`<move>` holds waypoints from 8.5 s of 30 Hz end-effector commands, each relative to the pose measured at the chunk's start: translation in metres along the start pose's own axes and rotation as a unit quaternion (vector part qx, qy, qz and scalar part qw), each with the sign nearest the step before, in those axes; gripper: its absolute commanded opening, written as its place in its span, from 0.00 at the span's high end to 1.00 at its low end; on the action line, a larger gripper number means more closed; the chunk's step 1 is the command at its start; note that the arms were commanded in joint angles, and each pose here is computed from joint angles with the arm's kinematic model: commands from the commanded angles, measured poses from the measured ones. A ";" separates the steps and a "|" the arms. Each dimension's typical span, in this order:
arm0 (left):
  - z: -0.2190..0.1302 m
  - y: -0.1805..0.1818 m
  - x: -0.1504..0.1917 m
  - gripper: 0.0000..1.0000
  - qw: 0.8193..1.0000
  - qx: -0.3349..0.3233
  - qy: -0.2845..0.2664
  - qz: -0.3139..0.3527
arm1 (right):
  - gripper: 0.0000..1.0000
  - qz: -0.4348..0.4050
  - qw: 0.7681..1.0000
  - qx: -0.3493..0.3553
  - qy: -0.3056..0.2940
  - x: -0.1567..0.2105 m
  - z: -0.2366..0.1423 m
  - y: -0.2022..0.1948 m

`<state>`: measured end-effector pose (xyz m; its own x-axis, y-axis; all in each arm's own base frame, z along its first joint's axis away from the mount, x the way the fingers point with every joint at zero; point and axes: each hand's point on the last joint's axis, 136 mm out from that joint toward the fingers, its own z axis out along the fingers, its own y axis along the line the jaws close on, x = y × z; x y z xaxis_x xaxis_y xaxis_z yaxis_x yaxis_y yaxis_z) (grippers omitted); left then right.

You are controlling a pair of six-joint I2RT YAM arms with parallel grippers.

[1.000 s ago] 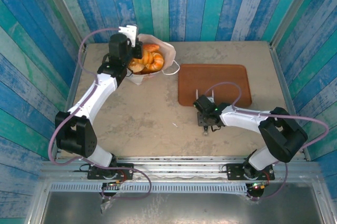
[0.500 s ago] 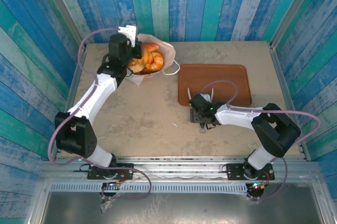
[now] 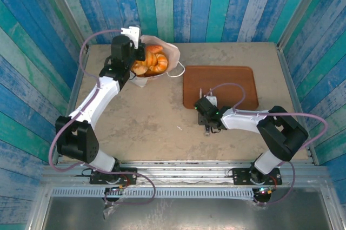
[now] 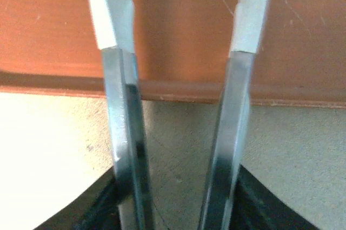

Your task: Take the fake bread out of the paper bag

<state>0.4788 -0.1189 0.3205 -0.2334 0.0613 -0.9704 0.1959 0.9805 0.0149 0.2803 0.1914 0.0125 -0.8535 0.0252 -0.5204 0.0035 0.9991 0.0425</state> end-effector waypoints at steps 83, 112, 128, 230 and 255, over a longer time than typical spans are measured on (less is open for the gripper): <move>-0.054 -0.078 -0.014 1.00 0.994 0.107 -0.025 -0.006 | 0.52 -0.305 0.893 -0.320 0.084 -0.085 -0.226 0.111; -0.058 -0.078 -0.021 1.00 0.993 0.110 -0.034 -0.009 | 0.50 -0.369 0.884 -0.263 0.113 -0.098 -0.187 0.134; -0.057 -0.071 -0.018 1.00 0.995 0.090 -0.032 -0.016 | 0.70 -0.339 0.898 -0.266 0.091 -0.109 -0.207 0.131; -0.056 -0.070 -0.015 1.00 0.995 0.087 -0.027 -0.037 | 0.49 0.379 0.883 -0.278 0.007 -0.140 -0.031 -0.203; -0.063 -0.066 -0.016 1.00 0.995 0.081 -0.033 -0.037 | 0.51 0.359 0.905 -0.226 -0.010 -0.128 -0.079 -0.215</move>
<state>0.4169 -0.1750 0.3052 -0.3043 0.0224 -0.9523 0.3200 0.9440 -0.0800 0.3507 -0.0281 0.1243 -0.6991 0.6866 -0.1995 0.3636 0.5817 0.7276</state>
